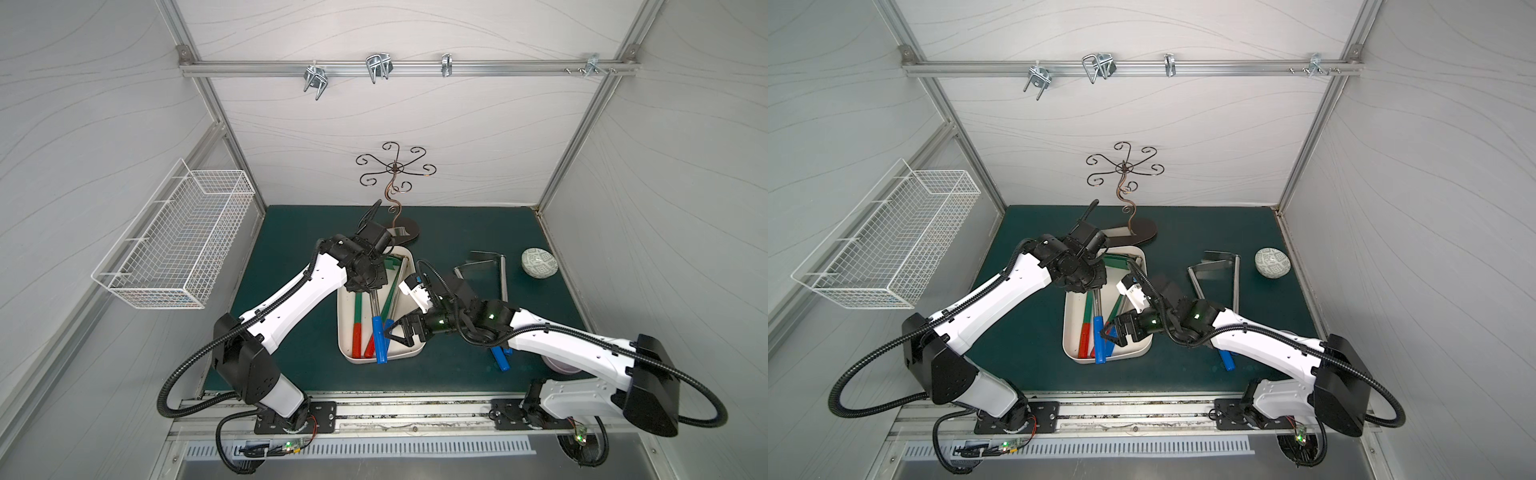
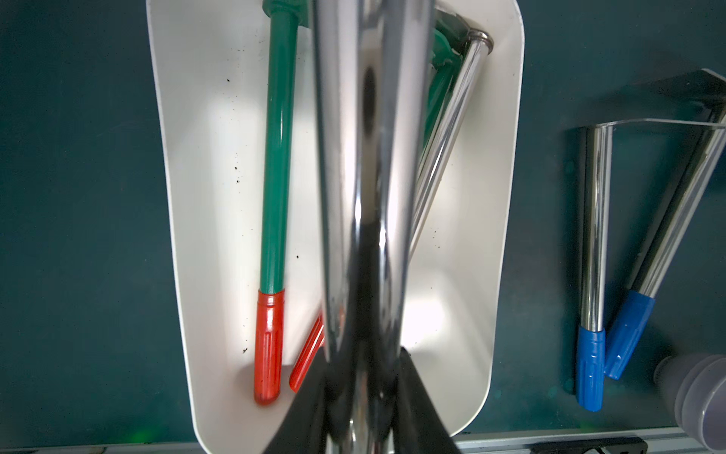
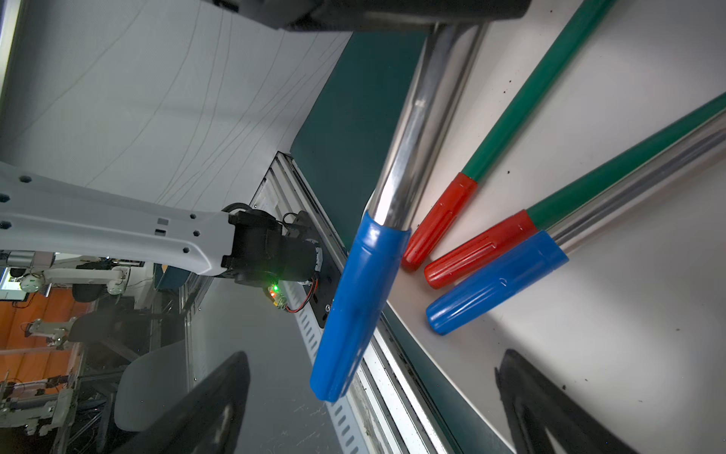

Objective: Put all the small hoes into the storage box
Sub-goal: Place the hoe in the storage box.

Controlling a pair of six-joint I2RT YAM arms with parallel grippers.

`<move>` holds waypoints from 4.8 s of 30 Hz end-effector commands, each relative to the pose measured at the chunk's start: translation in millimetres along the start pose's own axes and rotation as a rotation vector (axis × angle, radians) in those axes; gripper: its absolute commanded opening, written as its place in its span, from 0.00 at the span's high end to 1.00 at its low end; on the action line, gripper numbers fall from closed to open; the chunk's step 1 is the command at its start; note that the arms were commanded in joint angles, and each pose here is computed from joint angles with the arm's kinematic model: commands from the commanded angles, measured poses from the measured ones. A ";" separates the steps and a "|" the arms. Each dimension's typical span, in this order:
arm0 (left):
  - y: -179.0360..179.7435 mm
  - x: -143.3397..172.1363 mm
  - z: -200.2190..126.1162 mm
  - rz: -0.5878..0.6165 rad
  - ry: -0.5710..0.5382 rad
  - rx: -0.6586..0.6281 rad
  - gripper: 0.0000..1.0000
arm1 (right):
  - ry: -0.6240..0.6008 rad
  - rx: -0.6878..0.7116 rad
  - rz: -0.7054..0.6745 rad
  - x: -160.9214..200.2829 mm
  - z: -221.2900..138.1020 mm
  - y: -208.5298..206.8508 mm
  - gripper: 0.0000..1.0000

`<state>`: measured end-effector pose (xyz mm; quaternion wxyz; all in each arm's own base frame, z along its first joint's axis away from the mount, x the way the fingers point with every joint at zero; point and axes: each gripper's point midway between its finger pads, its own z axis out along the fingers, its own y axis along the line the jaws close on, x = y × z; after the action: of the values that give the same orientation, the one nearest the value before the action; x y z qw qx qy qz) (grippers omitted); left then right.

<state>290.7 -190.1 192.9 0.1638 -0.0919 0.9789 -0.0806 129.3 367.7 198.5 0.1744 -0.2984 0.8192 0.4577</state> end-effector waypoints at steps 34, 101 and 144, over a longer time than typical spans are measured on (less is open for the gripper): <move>-25.6 -21.6 -18.0 -0.117 -0.219 0.297 0.69 | 0.003 -0.154 -0.030 -11.2 13.8 18.3 1.00; 58.9 -81.0 68.5 -0.192 -0.110 0.004 1.00 | -0.198 -0.022 0.105 -41.4 -115.7 -46.6 0.25; 58.1 -72.3 142.1 -0.257 0.147 0.008 1.00 | -0.188 -0.035 0.150 -34.8 -111.4 -56.7 0.24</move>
<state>372.5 -140.7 58.9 0.0468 -0.1991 0.9737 -0.1003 192.7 262.2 235.7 0.2048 -0.1893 0.8178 0.5034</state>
